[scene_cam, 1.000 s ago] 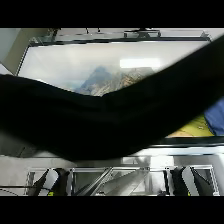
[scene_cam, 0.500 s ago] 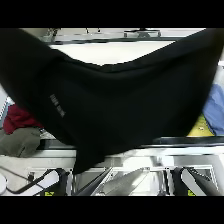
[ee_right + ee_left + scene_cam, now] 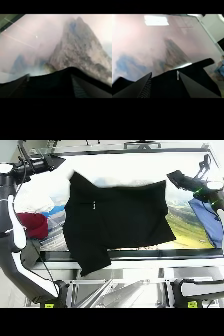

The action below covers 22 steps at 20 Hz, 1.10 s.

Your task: Fold the shirts.

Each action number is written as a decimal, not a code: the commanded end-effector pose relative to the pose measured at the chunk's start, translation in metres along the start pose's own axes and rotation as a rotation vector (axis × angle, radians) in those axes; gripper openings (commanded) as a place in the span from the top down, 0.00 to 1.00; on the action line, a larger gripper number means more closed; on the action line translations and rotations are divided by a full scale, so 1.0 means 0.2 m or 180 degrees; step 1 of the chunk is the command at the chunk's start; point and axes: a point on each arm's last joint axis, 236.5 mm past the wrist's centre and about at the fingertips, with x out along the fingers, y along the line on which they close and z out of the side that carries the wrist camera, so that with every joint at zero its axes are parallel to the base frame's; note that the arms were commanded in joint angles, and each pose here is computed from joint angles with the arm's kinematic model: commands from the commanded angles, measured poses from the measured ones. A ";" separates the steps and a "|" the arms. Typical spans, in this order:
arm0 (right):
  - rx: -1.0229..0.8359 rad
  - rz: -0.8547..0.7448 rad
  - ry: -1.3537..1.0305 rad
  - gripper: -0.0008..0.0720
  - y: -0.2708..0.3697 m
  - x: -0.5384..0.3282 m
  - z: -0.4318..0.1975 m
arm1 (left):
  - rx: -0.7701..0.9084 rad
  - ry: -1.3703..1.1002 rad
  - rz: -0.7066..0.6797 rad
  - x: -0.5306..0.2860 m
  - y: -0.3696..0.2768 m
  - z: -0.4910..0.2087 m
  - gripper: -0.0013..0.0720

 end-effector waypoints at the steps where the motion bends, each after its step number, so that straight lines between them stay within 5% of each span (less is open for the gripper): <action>1: -0.0054 0.0041 0.0009 0.06 -0.10 0.00 0.02 | -0.0320 0.0094 0.0178 -0.10 0.23 -0.06 0.51; 4: -0.0069 0.0412 0.0285 0.06 -0.07 -0.24 0.04 | -0.0810 0.0352 0.0270 -0.38 0.24 -0.19 0.51; 5: -0.0036 0.0523 0.0369 0.12 -0.08 -0.33 0.04 | -0.0953 0.0539 0.0325 -0.45 0.23 -0.27 0.51; 6: -0.0004 0.0621 0.0465 0.31 -0.10 -0.43 0.03 | -0.1092 0.0774 0.0411 -0.52 0.21 -0.38 0.51; 7: 0.0031 0.0685 0.0550 0.33 -0.13 -0.50 0.02 | -0.1220 0.0987 0.0493 -0.57 0.19 -0.49 0.51; 16: 0.0446 0.0571 0.1306 0.33 -0.44 -0.78 -0.37 | -0.2220 0.2187 0.1239 -0.88 -0.10 -1.72 0.51; 22: 0.0481 0.0536 0.1291 0.33 -0.46 -0.77 -0.38 | -0.2346 0.2235 0.1676 -0.96 -0.08 -2.09 0.51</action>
